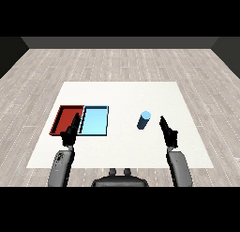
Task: Pick the blue can and put it in the blue box
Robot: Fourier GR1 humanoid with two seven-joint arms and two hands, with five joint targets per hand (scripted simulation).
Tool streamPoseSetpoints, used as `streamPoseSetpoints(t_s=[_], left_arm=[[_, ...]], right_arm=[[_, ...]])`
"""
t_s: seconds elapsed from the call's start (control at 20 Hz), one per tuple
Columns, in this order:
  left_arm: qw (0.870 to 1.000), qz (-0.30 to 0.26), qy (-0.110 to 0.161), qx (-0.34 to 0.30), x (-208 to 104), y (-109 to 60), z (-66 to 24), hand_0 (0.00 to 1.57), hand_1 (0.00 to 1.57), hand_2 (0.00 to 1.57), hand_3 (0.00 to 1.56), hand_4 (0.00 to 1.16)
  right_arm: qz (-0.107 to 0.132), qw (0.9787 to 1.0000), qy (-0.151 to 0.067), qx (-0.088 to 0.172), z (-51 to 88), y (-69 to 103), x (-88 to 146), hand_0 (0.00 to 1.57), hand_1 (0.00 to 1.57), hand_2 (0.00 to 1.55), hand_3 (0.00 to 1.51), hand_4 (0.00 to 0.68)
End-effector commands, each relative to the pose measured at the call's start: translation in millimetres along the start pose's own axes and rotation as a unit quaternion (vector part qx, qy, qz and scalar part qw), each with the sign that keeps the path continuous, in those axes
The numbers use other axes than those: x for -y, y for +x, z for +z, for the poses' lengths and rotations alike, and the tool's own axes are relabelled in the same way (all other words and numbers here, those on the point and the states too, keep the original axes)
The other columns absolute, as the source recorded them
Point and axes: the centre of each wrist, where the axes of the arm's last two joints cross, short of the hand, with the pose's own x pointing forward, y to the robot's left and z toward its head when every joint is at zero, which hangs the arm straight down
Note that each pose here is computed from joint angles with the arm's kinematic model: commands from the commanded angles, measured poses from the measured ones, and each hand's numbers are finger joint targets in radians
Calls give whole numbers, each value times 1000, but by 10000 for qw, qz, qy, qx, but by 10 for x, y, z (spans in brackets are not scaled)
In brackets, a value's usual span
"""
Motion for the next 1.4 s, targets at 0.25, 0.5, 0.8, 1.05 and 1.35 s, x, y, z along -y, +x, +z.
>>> streamPoseSetpoints(t_s=[0.25, 0.5, 0.8, 1.05, 1.35], left_arm=[[9980, 455, 59, -423, 42, -58, 168, 0, 0, 0, 0, 0], [9856, 777, 313, 1470, -51, -87, 99, 0, 0, 0, 0, 0], [9848, 814, 240, 1516, 117, -61, 49, 0, 0, 0, 0, 0], [9866, 676, 275, 1460, 205, -81, 127, 0, 0, 0, 0, 0], [9854, 664, 286, 1541, 159, -183, 171, 0, 0, 0, 0, 0]], right_arm=[[-407, 9987, 73, -311, -532, 94, -91, 0, 0, 0, 0, 0], [-1170, 9776, 607, 1640, -438, 71, -185, 0, 0, 0, 0, 0], [-1221, 9769, 664, 1626, -642, -151, -160, 0, 0, 0, 0, 0], [-1217, 9767, 697, 1622, -496, -128, -80, 0, 0, 0, 0, 0], [-1140, 9778, 606, 1651, -643, 34, -132, 0, 0, 0, 0, 0]])
